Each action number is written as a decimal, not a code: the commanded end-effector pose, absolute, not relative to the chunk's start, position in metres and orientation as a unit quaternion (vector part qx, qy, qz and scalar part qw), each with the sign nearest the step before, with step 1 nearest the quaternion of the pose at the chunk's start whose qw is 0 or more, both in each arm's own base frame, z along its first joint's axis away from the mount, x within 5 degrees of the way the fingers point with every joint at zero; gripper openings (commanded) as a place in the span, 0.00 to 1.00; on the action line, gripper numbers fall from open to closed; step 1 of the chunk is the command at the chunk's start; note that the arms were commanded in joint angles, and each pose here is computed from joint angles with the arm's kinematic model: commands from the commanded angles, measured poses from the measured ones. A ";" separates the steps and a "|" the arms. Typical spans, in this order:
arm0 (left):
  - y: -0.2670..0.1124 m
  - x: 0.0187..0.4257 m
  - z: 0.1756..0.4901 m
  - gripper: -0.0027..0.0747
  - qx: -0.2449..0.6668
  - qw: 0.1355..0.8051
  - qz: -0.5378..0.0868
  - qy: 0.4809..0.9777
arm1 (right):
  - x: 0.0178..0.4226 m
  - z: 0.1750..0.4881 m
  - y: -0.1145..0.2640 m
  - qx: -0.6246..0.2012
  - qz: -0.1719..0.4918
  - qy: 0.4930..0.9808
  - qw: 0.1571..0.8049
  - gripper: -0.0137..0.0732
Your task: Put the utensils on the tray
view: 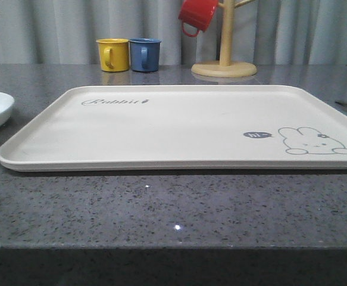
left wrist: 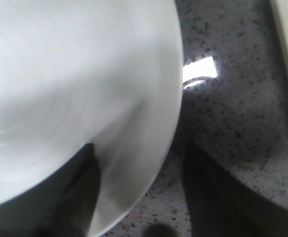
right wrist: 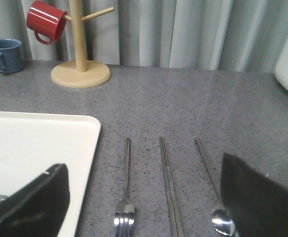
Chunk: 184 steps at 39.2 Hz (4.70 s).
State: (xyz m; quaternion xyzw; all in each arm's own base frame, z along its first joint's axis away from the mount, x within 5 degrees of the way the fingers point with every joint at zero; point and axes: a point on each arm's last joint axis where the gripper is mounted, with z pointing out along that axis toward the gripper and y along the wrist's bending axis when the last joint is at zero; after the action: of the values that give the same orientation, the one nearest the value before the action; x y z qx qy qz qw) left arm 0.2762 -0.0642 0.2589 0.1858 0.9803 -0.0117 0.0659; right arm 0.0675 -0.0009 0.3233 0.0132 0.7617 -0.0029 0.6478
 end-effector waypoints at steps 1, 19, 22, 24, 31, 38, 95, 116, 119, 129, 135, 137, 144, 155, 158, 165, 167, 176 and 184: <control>-0.067 0.276 0.275 0.18 0.188 0.094 -0.013 0.978 | 0.069 0.341 -0.001 0.012 -0.007 0.730 0.684 0.90; -0.060 0.286 0.325 0.01 0.199 0.125 0.034 0.972 | 0.069 0.341 -0.001 0.012 -0.007 0.730 0.684 0.90; -0.066 0.289 0.351 0.01 0.201 0.171 0.024 0.964 | 0.069 0.341 -0.001 0.012 -0.007 0.730 0.684 0.90; -0.075 0.288 0.368 0.01 0.212 0.200 0.019 0.956 | 0.069 0.341 -0.001 0.012 -0.007 0.730 0.684 0.90; -0.120 0.275 0.411 0.01 0.279 0.274 -0.005 0.920 | 0.069 0.341 -0.001 0.012 -0.007 0.730 0.684 0.90; -0.176 0.257 0.420 0.01 0.361 0.288 -0.033 0.887 | 0.069 0.341 -0.001 0.012 -0.007 0.730 0.684 0.90; -0.291 0.267 0.320 0.54 0.455 0.141 -0.074 0.876 | 0.069 0.341 -0.001 0.012 -0.007 0.730 0.684 0.90; -0.162 0.294 0.374 0.18 0.302 0.208 -0.062 0.928 | 0.069 0.341 -0.001 0.012 -0.007 0.730 0.684 0.90; -0.127 0.292 0.372 0.12 0.258 0.212 -0.053 0.941 | 0.069 0.341 -0.001 0.012 -0.007 0.730 0.684 0.90; -0.046 0.255 0.364 0.01 0.115 0.302 -0.066 0.944 | 0.069 0.341 -0.001 0.012 -0.007 0.730 0.684 0.90; -0.026 0.216 0.355 0.01 0.078 0.374 -0.052 0.923 | 0.069 0.341 -0.001 0.012 -0.007 0.730 0.684 0.90; -0.025 0.204 0.355 0.01 0.076 0.409 -0.051 0.908 | 0.069 0.341 -0.001 0.012 -0.007 0.730 0.684 0.90; -0.025 0.154 0.344 0.01 0.079 0.529 -0.054 0.843 | 0.069 0.341 -0.001 0.012 -0.007 0.730 0.684 0.90; -0.017 0.092 0.314 0.01 0.074 0.619 -0.057 0.780 | 0.069 0.341 -0.001 0.012 -0.007 0.730 0.684 0.90; -0.015 0.082 0.310 0.01 0.071 0.641 -0.056 0.762 | 0.069 0.341 -0.001 0.012 -0.007 0.730 0.684 0.90; -0.014 0.070 0.306 0.01 0.069 0.663 -0.057 0.744 | 0.069 0.341 -0.001 0.012 -0.007 0.730 0.684 0.90; -0.014 0.070 0.306 0.01 0.069 0.663 -0.057 0.744 | 0.069 0.341 -0.001 0.012 -0.007 0.730 0.684 0.90; -0.014 0.070 0.306 0.01 0.069 0.663 -0.057 0.744 | 0.069 0.341 -0.001 0.012 -0.007 0.730 0.684 0.90; -0.014 0.070 0.306 0.01 0.069 0.663 -0.057 0.744 | 0.069 0.343 -0.001 0.015 -0.004 0.723 0.691 0.90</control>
State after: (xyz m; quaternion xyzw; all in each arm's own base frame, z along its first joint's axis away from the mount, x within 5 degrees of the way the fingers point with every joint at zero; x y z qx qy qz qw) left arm 0.0696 -0.0136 0.2908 0.0802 0.7760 -0.0475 0.6238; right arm 0.0676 -0.0009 0.3237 0.0132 0.7604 -0.0030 0.6494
